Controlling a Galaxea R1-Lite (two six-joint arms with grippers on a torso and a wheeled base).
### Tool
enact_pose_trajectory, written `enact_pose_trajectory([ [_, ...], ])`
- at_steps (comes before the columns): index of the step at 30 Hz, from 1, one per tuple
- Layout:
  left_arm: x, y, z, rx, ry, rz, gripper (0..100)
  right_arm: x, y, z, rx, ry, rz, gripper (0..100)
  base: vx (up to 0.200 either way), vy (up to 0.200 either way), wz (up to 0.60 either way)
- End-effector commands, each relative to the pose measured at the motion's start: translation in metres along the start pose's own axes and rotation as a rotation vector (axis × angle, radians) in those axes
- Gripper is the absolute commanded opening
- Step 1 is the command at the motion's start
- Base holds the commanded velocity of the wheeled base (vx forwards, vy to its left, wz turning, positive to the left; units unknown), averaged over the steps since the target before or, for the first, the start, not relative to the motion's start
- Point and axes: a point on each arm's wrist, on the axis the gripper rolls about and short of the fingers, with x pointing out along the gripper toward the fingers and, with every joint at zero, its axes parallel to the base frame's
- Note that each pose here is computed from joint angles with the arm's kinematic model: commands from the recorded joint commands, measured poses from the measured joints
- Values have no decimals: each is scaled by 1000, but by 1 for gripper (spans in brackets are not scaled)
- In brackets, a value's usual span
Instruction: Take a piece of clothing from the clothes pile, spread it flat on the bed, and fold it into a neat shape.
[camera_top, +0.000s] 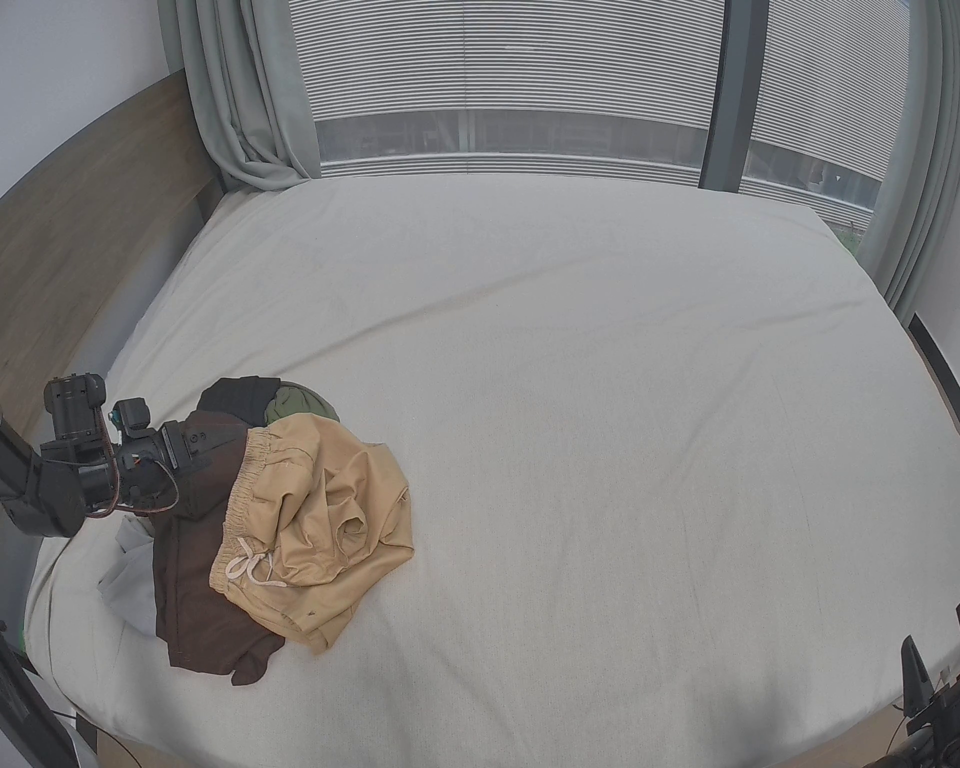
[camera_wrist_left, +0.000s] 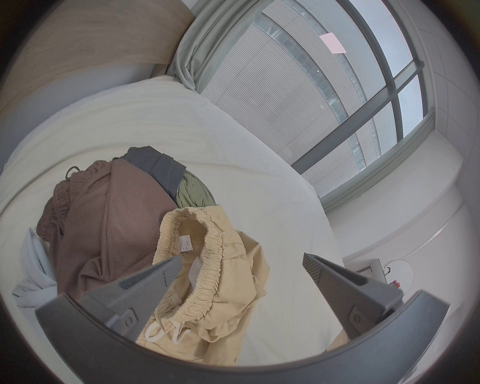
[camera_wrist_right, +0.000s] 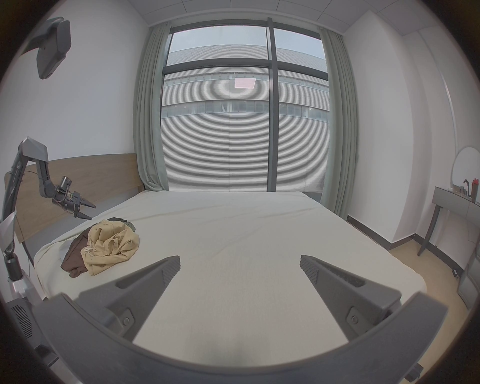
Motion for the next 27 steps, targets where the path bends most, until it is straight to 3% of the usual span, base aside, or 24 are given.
enact_pose_trajectory([
  [1,14,7,-2,-15,30,-2,100,0,0,-5,0,2,0,100,0,0,0],
  [27,70,5,-1,-9,118,-39,100,0,0,-5,0,2,0,100,0,0,0],
])
